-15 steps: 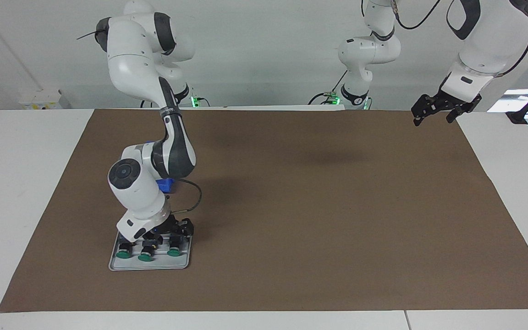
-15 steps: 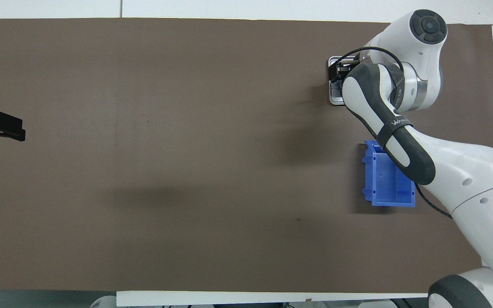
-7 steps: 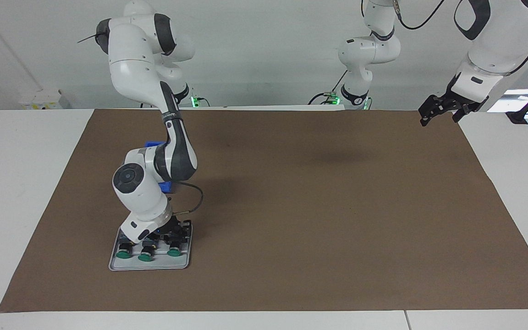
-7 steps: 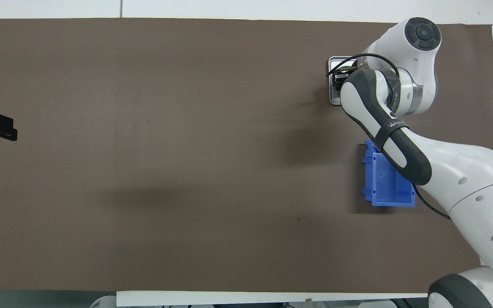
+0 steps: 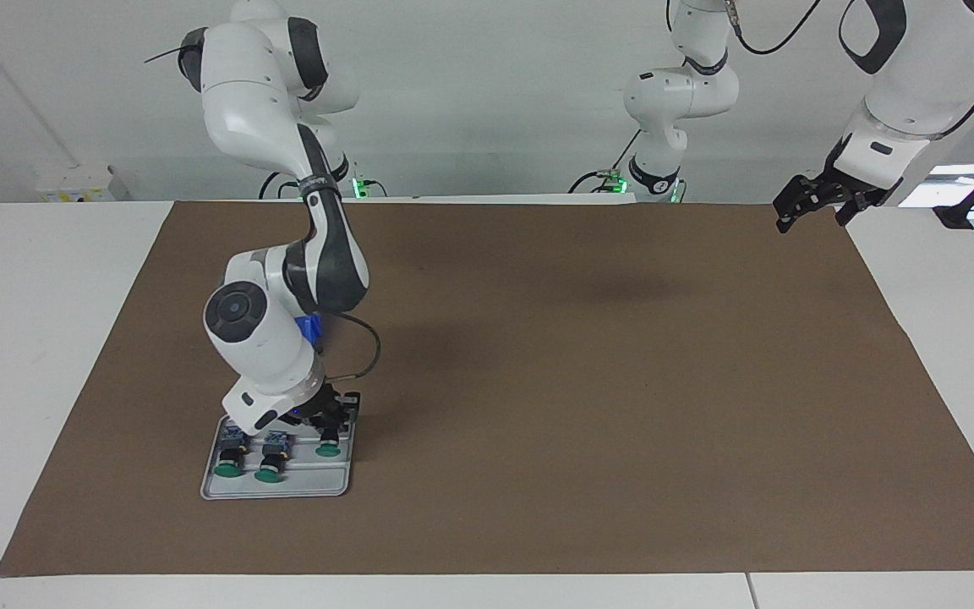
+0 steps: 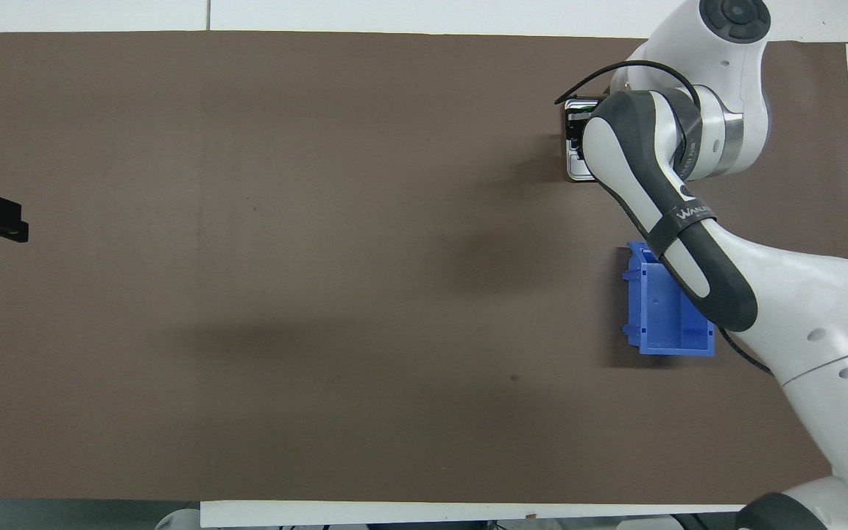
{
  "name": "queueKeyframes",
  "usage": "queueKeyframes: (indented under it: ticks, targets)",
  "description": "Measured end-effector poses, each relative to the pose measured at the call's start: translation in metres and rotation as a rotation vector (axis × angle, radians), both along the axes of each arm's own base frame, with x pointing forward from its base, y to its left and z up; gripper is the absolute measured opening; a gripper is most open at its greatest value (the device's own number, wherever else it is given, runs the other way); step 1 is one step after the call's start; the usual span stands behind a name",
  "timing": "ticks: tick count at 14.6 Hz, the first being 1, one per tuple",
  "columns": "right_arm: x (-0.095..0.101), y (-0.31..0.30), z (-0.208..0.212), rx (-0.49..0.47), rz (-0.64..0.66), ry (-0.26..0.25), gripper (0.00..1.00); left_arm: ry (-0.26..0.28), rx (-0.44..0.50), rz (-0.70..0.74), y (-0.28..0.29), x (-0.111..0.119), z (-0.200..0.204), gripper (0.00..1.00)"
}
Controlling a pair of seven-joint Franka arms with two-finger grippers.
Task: Place and press button with both arms
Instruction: 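Carry the button to the table center and set it down with the right gripper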
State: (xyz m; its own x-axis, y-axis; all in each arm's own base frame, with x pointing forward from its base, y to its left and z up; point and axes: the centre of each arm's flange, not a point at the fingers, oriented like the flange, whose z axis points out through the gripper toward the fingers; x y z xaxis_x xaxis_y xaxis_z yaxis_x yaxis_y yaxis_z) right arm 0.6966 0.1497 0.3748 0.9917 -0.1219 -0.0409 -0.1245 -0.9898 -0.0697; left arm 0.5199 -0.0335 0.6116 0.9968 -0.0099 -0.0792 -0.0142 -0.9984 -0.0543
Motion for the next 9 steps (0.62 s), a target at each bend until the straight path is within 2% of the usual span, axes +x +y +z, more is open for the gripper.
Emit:
queueKeyframes:
  ticks: [2, 5, 9]
  targets:
    - [-0.024, 0.066, 0.017, -0.014, -0.14, 0.039, 0.4, 0.0, 0.0, -0.001, 0.0, 0.0, 0.0, 1.0]
    - [-0.069, 0.173, 0.021, -0.035, -0.366, 0.06, 0.4, 0.0, 0.0, 0.001, 0.001, 0.0, 0.0, 1.0]
    - [-0.111, 0.247, 0.02, -0.051, -0.664, 0.075, 0.4, 0.0, 0.0, 0.009, 0.005, 0.0, 0.0, 1.0]
